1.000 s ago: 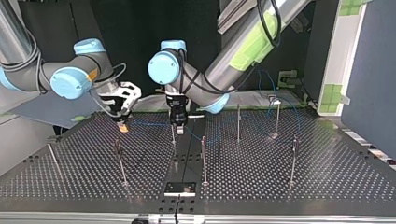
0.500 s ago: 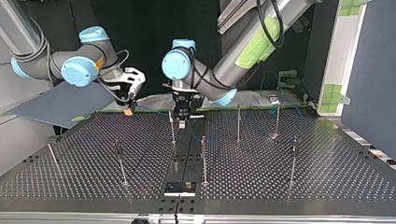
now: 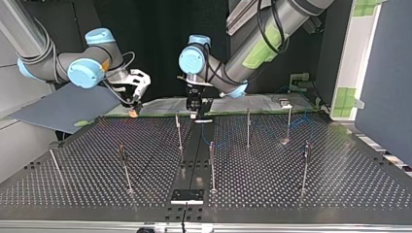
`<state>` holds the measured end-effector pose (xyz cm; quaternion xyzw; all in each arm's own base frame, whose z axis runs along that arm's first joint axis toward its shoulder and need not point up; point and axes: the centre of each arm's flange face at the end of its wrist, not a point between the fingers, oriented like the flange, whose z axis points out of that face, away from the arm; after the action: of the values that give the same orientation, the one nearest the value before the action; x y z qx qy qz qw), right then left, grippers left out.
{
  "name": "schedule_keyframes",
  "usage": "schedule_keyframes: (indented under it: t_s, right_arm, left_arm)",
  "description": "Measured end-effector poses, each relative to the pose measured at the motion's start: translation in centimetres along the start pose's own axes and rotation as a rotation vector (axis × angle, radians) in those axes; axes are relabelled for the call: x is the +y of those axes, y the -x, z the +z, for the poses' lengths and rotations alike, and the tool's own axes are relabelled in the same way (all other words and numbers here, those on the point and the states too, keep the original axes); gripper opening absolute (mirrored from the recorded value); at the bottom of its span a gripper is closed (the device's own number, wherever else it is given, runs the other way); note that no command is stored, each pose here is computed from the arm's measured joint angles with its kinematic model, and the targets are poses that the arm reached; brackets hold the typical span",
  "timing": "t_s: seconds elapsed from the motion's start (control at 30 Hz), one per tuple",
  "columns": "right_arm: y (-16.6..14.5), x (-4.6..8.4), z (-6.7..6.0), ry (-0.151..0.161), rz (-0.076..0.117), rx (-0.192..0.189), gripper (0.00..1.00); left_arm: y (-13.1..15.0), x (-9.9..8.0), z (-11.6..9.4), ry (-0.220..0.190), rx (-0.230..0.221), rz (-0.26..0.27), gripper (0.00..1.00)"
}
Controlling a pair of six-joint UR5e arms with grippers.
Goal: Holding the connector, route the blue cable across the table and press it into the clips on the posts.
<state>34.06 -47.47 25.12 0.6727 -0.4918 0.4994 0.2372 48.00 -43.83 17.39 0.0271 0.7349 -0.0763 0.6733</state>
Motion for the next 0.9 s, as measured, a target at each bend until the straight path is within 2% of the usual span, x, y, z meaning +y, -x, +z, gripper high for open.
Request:
schedule_keyframes:
  t_s: [0.37,0.73,0.9]
  right_arm:
    - [1.7,0.7,1.5,-0.001,0.012,-0.015,0.0]
    - [1.4,1.2,2.3,-0.021,0.03,0.023,0.0]
    - [1.5,1.6,2.5,-0.021,0.037,0.028,0.0]
  left_arm:
    - [-4.4,1.8,-1.4,-0.014,0.023,0.0,0.0]
    - [-7.2,3.9,-3.0,-0.027,0.037,-0.01,0.0]
    - [-7.1,3.7,-2.8,-0.048,0.034,-0.022,0.0]
